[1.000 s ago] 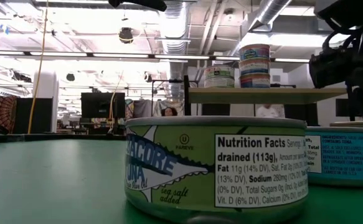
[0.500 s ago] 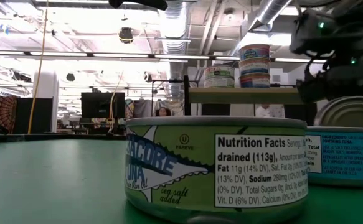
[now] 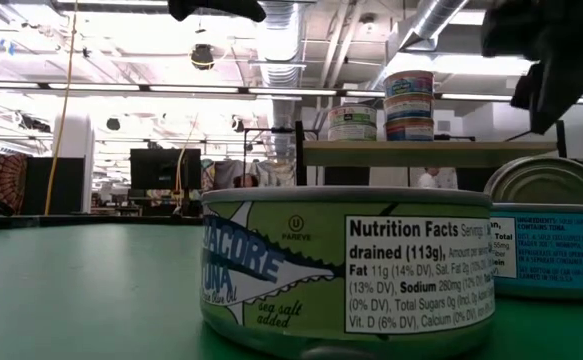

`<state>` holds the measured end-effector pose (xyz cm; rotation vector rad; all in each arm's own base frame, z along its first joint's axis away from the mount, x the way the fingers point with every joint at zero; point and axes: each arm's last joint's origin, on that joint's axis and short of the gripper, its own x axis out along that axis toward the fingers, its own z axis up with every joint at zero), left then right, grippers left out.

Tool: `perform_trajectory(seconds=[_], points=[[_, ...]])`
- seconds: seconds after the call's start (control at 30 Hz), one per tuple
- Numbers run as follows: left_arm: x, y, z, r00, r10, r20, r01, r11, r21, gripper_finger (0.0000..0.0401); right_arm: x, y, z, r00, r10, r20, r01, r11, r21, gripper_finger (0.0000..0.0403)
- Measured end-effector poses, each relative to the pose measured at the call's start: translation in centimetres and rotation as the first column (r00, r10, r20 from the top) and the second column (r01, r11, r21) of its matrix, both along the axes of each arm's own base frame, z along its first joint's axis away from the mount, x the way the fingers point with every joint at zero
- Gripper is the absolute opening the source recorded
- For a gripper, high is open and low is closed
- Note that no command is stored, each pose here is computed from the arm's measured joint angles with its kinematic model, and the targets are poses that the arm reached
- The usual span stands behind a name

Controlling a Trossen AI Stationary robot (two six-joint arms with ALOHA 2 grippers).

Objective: Stack canned seafood by type on shelf
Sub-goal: Stack the pink tuna can on top of the pink tuna can

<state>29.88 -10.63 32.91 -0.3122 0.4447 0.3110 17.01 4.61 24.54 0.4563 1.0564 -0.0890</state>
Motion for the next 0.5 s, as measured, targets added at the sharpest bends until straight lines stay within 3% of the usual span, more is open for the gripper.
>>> perform_trajectory(seconds=[0.27,0.5], points=[[0.1,0.5,-0.1,1.0,0.025,-0.012,-0.025,0.999,0.025,0.0251,0.6,1.8,-0.8,0.998,-0.046,-0.03,0.047,0.998,0.032,0.0307],[0.6,2.0,-0.1,0.999,0.025,-0.025,-0.025,1.0,0.001,0.0251,1.4,3.5,-2.5,0.996,-0.046,-0.07,0.039,0.994,-0.103,0.0325]])
